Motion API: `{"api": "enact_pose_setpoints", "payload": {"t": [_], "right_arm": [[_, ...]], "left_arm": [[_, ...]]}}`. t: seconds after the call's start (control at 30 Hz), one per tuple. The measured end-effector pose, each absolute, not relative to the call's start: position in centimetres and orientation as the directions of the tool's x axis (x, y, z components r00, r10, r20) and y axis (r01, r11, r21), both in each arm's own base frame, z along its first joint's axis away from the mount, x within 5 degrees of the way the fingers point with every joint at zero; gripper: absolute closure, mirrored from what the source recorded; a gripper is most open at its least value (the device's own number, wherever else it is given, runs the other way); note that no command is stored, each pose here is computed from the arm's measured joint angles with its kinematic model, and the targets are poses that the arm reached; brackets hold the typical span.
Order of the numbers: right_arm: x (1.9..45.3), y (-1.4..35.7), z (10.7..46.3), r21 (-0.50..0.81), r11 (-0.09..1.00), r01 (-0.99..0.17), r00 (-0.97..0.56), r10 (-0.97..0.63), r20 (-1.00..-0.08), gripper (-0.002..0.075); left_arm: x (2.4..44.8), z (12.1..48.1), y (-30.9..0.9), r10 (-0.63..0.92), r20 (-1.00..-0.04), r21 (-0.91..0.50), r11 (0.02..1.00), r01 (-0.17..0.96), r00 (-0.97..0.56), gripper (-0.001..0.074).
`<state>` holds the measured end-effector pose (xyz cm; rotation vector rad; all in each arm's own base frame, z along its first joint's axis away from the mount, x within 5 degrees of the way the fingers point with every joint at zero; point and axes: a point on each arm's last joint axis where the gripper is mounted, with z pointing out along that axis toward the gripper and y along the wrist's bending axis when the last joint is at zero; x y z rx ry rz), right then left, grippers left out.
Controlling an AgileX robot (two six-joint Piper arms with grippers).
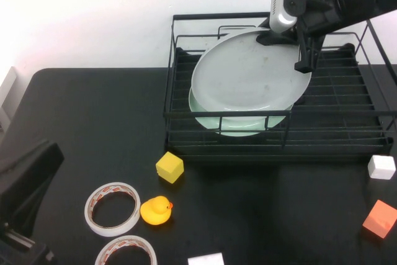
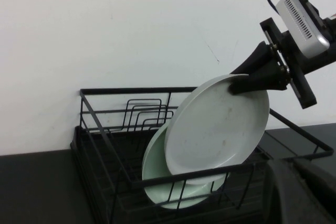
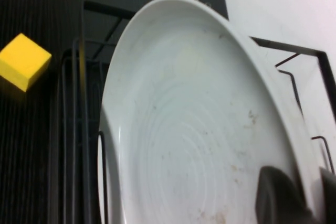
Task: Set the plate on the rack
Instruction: Place the plate on the rack
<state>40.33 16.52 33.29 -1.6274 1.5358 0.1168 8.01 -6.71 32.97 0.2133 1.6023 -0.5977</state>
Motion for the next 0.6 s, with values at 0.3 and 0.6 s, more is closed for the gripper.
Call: {"api": "enact_pose_setpoints", "payload": {"t": [0.3, 0.6], "right_arm": [[40.34, 16.64, 33.02, -0.492, 0.141, -0.859, 0.225, -0.760, -0.610, 0.0634], [40.05, 16.80, 32.82, -0.456, 0.127, -0.881, 0.216, -0.749, -0.626, 0.0409]], "left_arm": [[7.98, 32.58, -6.73, -0.211, -0.960, -0.273, 0.842, 0.465, -0.183, 0.0736], [7.94, 32.21, -6.75, -0.187, -0.958, -0.269, 0.846, 0.460, -0.216, 0.0736]]}}
